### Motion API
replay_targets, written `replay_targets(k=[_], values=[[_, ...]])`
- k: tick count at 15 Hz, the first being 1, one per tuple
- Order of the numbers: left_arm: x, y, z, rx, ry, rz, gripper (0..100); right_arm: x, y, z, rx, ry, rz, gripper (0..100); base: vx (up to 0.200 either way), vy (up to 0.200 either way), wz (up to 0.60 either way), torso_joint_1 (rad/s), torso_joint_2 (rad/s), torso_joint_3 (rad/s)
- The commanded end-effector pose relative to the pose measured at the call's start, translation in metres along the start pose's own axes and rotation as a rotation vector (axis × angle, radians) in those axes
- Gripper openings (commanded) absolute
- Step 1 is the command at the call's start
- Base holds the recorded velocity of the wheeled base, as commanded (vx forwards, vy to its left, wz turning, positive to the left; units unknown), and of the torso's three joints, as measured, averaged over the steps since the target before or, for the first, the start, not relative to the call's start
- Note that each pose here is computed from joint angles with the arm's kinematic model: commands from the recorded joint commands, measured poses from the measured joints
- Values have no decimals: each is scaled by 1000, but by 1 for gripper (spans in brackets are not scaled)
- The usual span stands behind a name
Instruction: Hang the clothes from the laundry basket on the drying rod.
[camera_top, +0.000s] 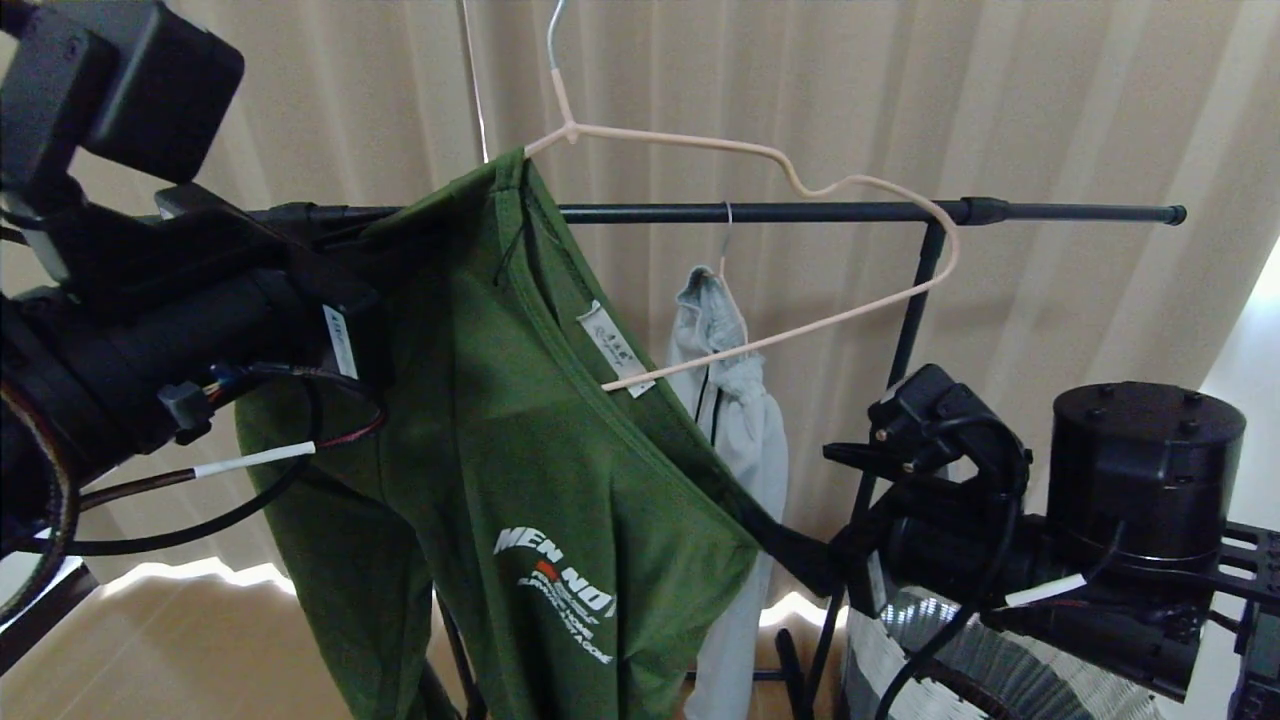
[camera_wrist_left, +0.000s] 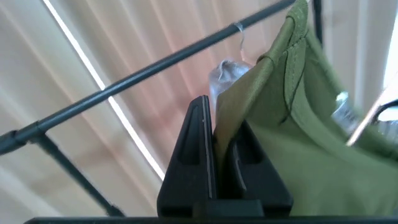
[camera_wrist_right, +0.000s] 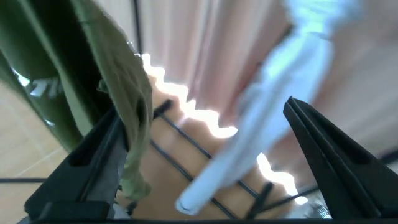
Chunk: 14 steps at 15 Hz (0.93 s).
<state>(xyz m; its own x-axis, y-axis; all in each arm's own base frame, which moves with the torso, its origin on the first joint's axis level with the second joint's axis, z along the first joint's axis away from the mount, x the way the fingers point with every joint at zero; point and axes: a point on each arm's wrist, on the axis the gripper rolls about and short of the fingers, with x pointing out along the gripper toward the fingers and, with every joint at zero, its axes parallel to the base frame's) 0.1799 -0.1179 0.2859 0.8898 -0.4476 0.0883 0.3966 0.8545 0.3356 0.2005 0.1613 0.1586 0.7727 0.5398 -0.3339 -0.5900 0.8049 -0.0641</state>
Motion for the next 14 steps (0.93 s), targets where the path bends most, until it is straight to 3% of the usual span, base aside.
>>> replay_targets(k=[1,4,7,9,14], values=[[-4,3,-9,27,31,18,0,-14,-16,6,8,-22,-63,100,0,0,0,0,0,0],[-8,10,-24,88,84,50,0,-20,-36,6,10,-14,-143,100,0,0,0,0,0,0],[-12,8,-29,95,102,41,0,-20,-43,7,16,-19,-171,100,0,0,0,0,0,0],[-23,3,-46,177,155,16,0,-22,-58,12,33,-41,-227,100,0,0,0,0,0,0],[-27,1,-67,252,235,4,0,-22,-63,21,36,-74,-245,100,0,0,0,0,0,0]])
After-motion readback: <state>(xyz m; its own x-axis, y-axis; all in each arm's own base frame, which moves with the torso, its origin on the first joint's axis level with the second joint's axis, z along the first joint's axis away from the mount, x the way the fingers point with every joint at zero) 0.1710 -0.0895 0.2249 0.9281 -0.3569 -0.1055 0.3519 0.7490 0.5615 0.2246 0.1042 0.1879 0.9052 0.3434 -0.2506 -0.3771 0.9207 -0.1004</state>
